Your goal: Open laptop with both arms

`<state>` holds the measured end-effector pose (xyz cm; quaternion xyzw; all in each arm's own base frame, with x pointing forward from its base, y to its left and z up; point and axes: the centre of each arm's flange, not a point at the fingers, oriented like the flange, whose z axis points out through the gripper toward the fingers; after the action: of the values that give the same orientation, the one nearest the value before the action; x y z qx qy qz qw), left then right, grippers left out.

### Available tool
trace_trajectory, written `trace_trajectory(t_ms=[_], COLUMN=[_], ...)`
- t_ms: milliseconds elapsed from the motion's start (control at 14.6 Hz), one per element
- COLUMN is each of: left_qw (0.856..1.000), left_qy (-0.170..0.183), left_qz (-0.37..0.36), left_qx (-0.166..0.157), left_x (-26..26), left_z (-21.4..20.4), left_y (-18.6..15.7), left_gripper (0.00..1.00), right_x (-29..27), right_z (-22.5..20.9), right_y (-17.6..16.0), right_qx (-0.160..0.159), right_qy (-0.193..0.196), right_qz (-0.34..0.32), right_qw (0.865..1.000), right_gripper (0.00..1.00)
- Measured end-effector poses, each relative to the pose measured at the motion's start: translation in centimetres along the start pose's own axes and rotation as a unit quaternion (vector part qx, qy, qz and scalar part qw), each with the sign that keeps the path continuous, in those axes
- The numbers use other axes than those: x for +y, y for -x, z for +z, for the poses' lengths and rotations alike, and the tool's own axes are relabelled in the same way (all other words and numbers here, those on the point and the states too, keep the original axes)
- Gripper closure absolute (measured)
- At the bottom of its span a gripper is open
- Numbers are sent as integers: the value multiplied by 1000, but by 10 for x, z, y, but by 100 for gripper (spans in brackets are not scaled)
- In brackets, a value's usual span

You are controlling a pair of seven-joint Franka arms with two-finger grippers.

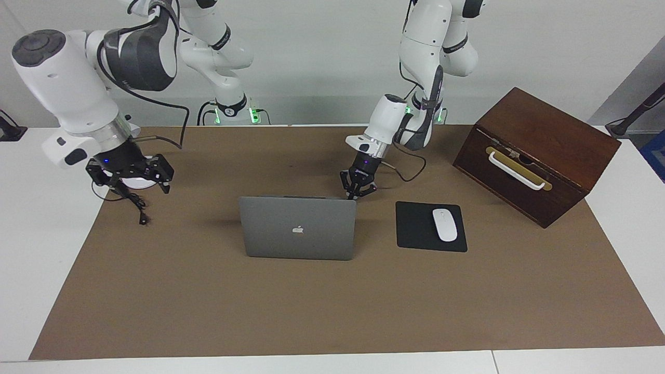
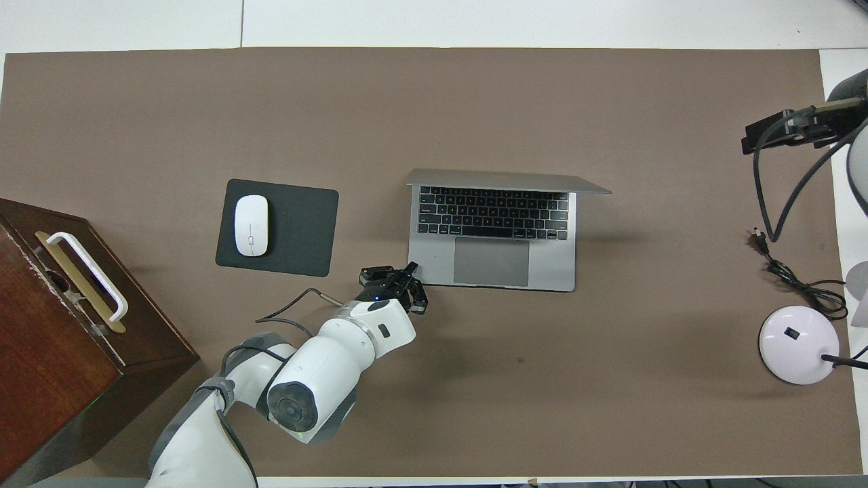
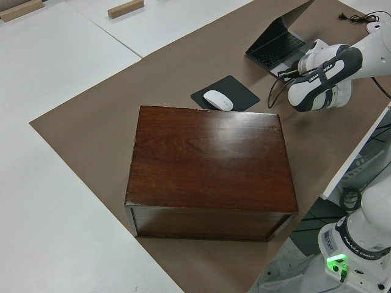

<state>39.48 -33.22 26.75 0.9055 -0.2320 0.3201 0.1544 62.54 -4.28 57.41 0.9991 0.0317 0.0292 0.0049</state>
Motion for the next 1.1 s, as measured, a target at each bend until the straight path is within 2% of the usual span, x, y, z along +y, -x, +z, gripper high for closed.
trace_trajectory(t_ms=[342, 548, 1095], left_qw=[1000, 1000, 997], left_qy=[0, 0, 12], left_qz=[-15, -18, -74], left_qx=[0, 0, 19], left_x=[0, 0, 13], left_z=[0, 0, -1], left_y=[0, 0, -22], left_gripper=[99, 99, 99], right_x=[5, 9, 24], right_z=[-35, -48, -51], right_y=[20, 36, 59], right_qx=[6, -9, -19], right_qy=[2, 0, -1], right_qz=[7, 41, 68], right_qw=[1000, 999, 998], right_gripper=[0, 0, 0])
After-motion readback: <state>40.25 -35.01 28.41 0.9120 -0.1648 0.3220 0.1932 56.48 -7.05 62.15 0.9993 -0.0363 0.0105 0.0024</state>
